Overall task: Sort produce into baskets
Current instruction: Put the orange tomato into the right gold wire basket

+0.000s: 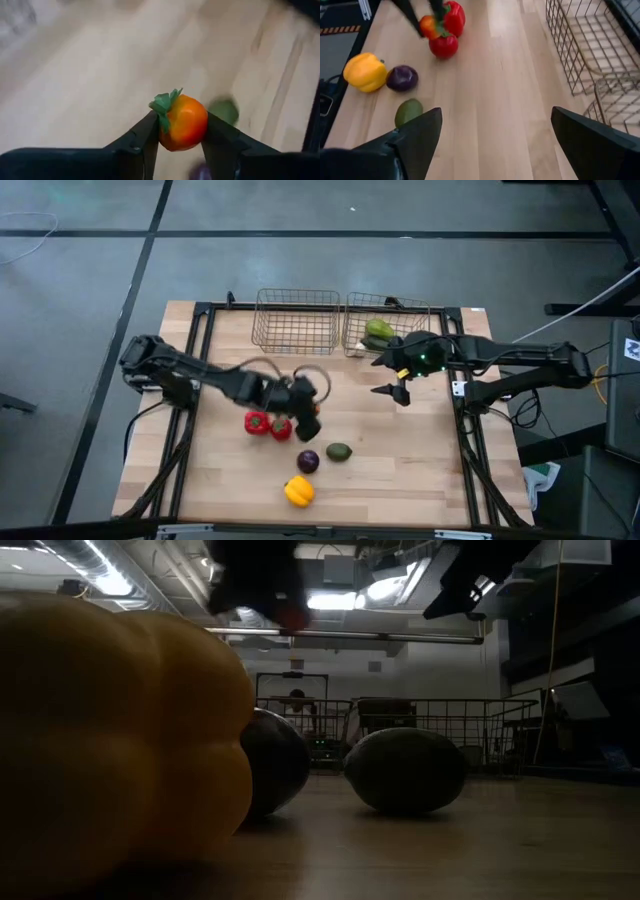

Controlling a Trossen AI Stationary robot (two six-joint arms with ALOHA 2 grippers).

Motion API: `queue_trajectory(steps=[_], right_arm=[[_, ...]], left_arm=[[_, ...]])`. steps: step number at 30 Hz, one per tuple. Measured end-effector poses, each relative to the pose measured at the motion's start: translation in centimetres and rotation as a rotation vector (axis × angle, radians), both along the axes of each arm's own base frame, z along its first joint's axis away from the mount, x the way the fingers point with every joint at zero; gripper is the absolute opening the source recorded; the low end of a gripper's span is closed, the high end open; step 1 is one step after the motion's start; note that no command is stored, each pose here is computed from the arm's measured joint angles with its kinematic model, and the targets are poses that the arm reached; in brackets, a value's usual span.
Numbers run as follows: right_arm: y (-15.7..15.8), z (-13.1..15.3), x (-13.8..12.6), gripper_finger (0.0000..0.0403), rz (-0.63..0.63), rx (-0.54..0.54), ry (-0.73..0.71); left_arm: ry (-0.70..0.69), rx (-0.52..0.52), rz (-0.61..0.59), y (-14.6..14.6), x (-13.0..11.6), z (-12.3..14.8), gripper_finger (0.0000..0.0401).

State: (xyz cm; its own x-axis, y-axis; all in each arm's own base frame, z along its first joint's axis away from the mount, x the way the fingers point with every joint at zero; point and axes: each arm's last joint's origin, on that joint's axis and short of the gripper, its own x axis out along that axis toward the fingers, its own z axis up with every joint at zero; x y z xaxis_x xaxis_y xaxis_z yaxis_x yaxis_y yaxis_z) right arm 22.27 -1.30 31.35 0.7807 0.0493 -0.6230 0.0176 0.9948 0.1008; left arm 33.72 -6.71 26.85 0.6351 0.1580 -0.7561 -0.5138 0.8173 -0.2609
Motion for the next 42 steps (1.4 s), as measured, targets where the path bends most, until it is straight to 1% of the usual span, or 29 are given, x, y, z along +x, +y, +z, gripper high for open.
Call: queue_trajectory(steps=[4, 8, 13, 16, 21, 27, 32, 38, 42], right_arm=[[0.0, 0.0, -0.5, 0.0374, -0.007, -0.003, 0.022], [0.0, 0.0, -0.4, 0.0374, -0.013, -0.008, 0.018], [0.0, 0.1, -0.4, 0.0374, -0.013, -0.008, 0.009], [0.0, 0.1, -0.4, 0.0374, -0.014, -0.008, 0.007], [0.0, 0.1, -0.3, 0.0374, -0.014, -0.008, 0.004], [0.0, 0.1, -0.3, 0.0374, -0.016, -0.01, 0.001], [-0.1, 0.1, -0.3, 0.0374, -0.023, -0.015, 0.002], [-0.1, 0.1, -0.3, 0.0374, -0.035, -0.025, 0.002], [-0.1, 0.1, -0.3, 0.0374, -0.035, -0.025, 0.003]], left_arm=[[-0.134, 0.079, -0.001, 3.6, 1.7, 1.1, 0.0125], [-0.254, 0.168, 0.015, 7.0, 2.7, 2.0, 0.0125], [-0.363, 0.25, 0.085, 11.1, 3.5, 2.7, 0.0125], [-0.422, 0.282, 0.128, 13.2, 4.4, 2.3, 0.0125], [-0.475, 0.315, 0.187, 16.0, 5.9, 0.4, 0.0125], [-0.491, 0.334, 0.244, 18.7, 7.1, -2.4, 0.0125], [-0.437, 0.33, 0.263, 19.9, 7.5, -4.6, 0.0125], [-0.377, 0.351, 0.241, 20.3, 8.0, -6.7, 0.0125], [-0.33, 0.337, 0.238, 20.3, 8.0, -7.5, 0.0126]])
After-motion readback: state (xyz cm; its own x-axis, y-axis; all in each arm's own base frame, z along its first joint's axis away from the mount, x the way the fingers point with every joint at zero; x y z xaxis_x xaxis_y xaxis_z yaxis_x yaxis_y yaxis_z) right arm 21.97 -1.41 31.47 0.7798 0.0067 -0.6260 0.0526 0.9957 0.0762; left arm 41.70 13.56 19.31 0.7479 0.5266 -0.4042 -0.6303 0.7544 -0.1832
